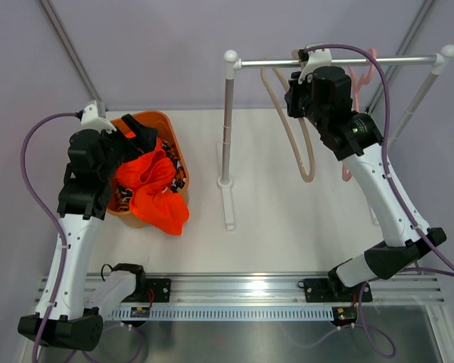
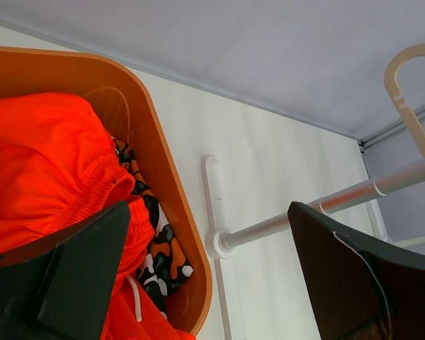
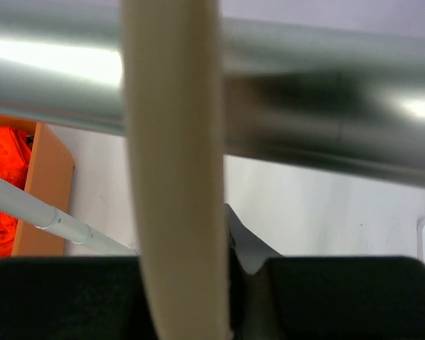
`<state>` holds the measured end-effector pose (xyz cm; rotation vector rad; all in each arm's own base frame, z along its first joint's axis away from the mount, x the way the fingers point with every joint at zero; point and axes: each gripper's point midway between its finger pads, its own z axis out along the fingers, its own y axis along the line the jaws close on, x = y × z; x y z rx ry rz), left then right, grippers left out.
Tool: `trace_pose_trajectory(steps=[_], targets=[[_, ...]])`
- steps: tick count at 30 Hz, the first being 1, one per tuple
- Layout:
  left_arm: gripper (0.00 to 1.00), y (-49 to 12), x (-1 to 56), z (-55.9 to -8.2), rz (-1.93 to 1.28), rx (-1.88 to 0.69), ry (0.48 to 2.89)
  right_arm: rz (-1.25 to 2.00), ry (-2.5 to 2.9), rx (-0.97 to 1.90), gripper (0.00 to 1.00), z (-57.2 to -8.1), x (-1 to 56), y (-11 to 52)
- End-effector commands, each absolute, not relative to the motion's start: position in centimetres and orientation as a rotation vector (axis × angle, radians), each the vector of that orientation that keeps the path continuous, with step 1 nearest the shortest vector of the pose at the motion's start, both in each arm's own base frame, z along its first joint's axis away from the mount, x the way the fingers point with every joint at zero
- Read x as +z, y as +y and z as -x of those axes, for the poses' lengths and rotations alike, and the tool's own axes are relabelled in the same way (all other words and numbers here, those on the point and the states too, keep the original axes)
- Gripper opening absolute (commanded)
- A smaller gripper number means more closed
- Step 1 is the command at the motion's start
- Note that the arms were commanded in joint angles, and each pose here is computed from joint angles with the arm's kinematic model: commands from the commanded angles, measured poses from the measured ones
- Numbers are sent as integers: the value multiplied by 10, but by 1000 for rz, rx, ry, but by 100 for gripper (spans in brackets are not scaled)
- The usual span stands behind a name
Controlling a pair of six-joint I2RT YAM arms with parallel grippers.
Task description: Remove the shorts from the hanger
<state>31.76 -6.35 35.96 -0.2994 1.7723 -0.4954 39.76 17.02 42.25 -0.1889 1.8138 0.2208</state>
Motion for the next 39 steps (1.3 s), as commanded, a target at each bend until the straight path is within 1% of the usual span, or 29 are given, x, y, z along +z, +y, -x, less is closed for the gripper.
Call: trace_pose_trajectory(steps=[1,3,4,7,8,11,14,24,25,26,27,28,31,35,36,38,39], targets=[[99,-68,368,-318,258,-513,1744,181,1787,246,23,-393,433,167],[99,-68,367,-318,257,-514,1746,181,1785,246,27,-391,434,167],[99,-68,368,-318,254,-515,1745,181,1782,245,30,-391,435,166],[99,-69,369,-318,250,-519,1744,176,1775,243,36,-390,438,165],[99,-69,369,-318,250,-519,1744,174,1770,244,40,-388,440,164],[99,-69,370,-317,246,-521,1742,166,1756,246,47,-385,445,161],[99,-69,372,-317,241,-519,1741,156,1743,251,53,-379,451,158],[99,-80,378,-312,155,-554,1754,90,1707,236,68,-349,464,133],[99,-82,376,-308,129,-551,1773,65,1684,249,78,-333,471,125],[99,-82,376,-308,129,-551,1773,65,1684,249,78,-333,471,125],[99,-83,376,-306,123,-547,1774,60,1693,250,81,-330,466,123],[99,-84,374,-304,112,-543,1782,55,1694,250,89,-327,465,121],[99,-90,376,-295,86,-564,1780,32,1703,260,100,-312,460,113],[99,-100,374,-283,42,-584,1789,-13,1706,289,99,-288,452,102],[99,-103,373,-278,21,-582,1792,-20,1728,280,99,-286,439,100],[99,-107,366,-272,-4,-573,1822,-40,1706,283,100,-272,437,91],[99,-109,363,-269,-16,-565,1831,-44,1727,273,99,-271,424,89]])
